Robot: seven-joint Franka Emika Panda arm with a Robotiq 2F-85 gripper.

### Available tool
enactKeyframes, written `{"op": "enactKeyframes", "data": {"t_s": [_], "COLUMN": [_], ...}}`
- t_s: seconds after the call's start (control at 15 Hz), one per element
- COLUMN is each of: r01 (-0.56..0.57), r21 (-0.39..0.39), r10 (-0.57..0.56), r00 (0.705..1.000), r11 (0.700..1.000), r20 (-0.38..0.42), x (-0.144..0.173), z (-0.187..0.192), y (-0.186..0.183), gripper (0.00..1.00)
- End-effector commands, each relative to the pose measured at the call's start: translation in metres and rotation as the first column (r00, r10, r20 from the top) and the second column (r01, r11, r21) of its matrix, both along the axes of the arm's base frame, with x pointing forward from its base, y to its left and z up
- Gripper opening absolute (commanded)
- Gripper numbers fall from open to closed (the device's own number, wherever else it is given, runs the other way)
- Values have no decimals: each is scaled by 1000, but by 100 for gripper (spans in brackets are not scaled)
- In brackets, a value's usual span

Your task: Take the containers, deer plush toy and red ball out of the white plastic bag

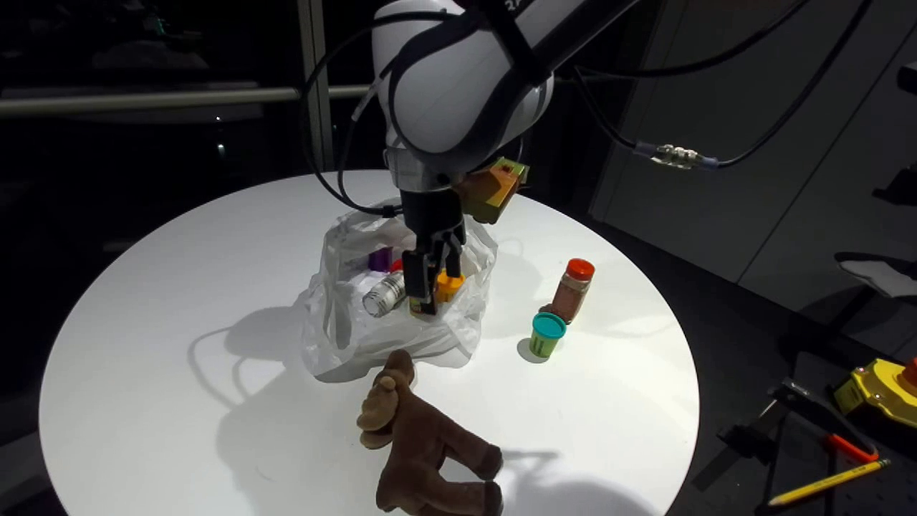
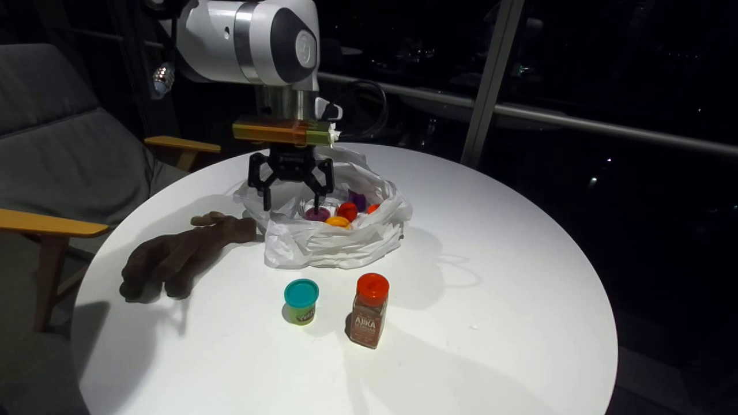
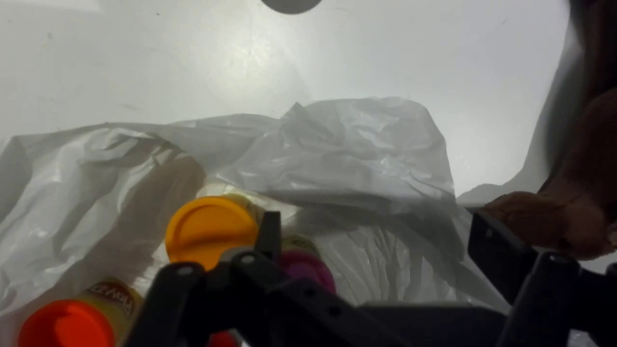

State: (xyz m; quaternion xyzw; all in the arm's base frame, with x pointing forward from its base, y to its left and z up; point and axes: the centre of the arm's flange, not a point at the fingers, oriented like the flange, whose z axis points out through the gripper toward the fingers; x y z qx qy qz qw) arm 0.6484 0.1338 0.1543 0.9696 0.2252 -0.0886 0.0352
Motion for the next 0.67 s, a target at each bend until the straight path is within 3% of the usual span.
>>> {"op": "enactKeyframes", "data": {"t_s": [0.0,0.6], "r01": [-47,-46], "r21": [19,11], "r10": [46,44], "r00": [999,991], "r11": [999,999], "r20": [28,126], "x": [17,45], "z": [-6,-5], "y": [5,-7], "gripper": [100,100]}}
